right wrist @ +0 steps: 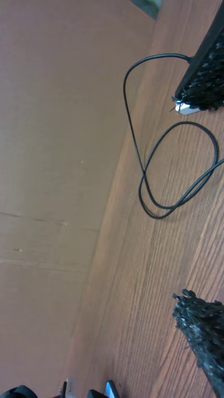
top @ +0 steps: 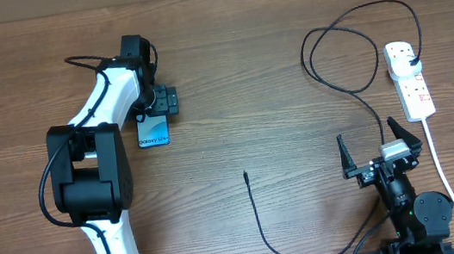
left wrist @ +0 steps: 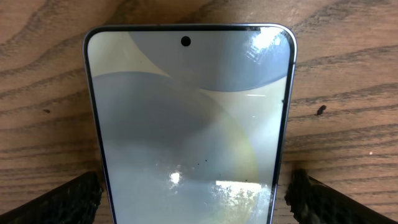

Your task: Plug charger to phone and switch on socket

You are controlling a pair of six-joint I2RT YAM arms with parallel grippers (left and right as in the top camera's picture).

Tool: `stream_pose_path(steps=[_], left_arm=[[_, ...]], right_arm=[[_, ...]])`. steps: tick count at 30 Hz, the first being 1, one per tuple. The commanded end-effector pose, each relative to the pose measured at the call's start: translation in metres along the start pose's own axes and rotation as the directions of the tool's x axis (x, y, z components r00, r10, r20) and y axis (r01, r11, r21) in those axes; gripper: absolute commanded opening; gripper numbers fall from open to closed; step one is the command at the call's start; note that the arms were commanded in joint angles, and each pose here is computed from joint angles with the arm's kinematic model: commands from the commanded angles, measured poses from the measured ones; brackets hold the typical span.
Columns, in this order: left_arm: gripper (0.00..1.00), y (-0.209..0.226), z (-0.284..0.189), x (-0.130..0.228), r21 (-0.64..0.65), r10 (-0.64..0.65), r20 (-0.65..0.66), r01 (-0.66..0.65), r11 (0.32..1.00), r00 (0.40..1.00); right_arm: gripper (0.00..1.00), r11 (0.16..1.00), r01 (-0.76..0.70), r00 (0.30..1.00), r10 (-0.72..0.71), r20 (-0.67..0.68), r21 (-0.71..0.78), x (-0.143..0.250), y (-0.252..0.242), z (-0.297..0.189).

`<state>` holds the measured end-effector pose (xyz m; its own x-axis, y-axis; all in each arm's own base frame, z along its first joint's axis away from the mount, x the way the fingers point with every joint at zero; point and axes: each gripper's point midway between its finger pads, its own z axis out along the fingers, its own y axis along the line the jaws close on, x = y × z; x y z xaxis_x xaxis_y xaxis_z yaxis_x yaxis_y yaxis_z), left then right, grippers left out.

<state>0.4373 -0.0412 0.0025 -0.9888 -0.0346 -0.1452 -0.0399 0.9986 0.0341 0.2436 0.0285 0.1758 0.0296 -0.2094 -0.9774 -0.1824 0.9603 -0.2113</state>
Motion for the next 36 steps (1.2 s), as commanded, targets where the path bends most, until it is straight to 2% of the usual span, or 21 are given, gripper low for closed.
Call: stream_pose_path(steps=[1, 36], left_arm=[[1.00, 0.005, 0.014, 0.011, -0.020, 0.013, -0.038, -0.014, 1.000, 0.999], [1.00, 0.007, 0.010, 0.047, -0.018, 0.028, -0.185, -0.032, 0.999, 0.982]], right_arm=[[1.00, 1.000, 0.000, 1.000, 0.000, 0.003, 0.006, 0.002, 0.000, 0.000], [1.00, 1.000, 0.000, 1.000, 0.000, 0.003, 0.006, 0.002, 0.000, 0.000]])
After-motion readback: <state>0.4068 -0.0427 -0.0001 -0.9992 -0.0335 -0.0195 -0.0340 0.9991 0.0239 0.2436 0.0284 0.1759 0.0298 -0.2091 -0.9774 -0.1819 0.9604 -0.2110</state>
